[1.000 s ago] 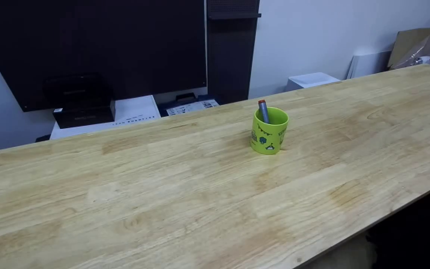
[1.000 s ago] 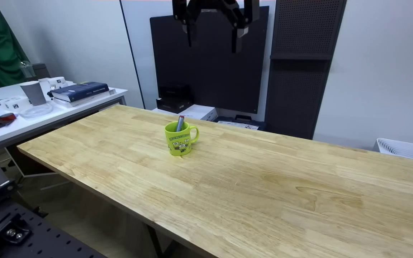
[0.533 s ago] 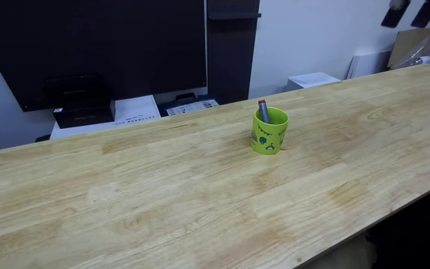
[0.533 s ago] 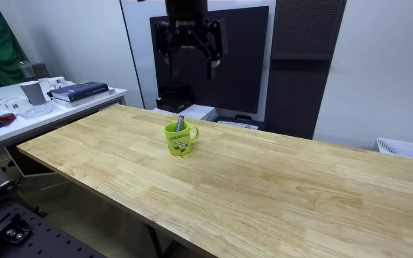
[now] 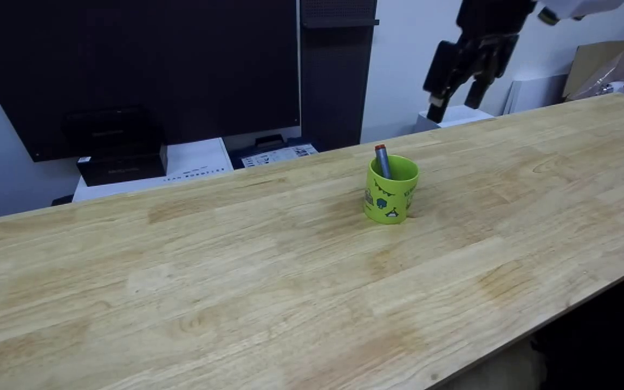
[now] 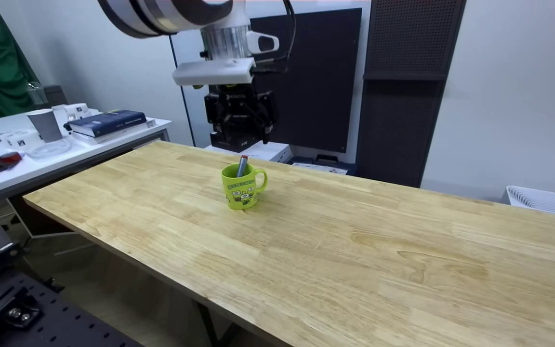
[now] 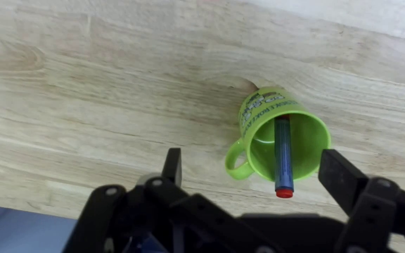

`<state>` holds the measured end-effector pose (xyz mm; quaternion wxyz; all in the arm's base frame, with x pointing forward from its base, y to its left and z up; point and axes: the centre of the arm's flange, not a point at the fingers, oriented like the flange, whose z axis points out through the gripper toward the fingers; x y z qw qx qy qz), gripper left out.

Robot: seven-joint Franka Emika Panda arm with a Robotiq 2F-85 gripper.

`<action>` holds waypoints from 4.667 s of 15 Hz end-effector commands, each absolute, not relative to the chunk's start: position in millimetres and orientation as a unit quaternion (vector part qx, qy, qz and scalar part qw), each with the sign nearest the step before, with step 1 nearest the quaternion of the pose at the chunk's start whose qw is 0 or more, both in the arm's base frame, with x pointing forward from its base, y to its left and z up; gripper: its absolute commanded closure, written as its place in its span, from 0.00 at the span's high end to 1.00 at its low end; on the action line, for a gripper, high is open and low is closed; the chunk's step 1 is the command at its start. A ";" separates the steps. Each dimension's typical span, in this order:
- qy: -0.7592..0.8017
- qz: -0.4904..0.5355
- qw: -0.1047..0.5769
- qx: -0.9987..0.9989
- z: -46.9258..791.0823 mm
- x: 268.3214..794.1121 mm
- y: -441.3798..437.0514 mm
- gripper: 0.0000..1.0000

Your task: Remove the marker from the mug cup

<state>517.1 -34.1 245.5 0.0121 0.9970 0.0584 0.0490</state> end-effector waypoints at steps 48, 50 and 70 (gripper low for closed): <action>0.079 0.145 0.031 0.986 203.0 563.5 41.7 0.06; 0.074 0.142 0.030 0.987 224.8 565.6 42.9 0.06; -0.122 -0.034 -0.038 0.991 262.0 594.3 -117.2 0.06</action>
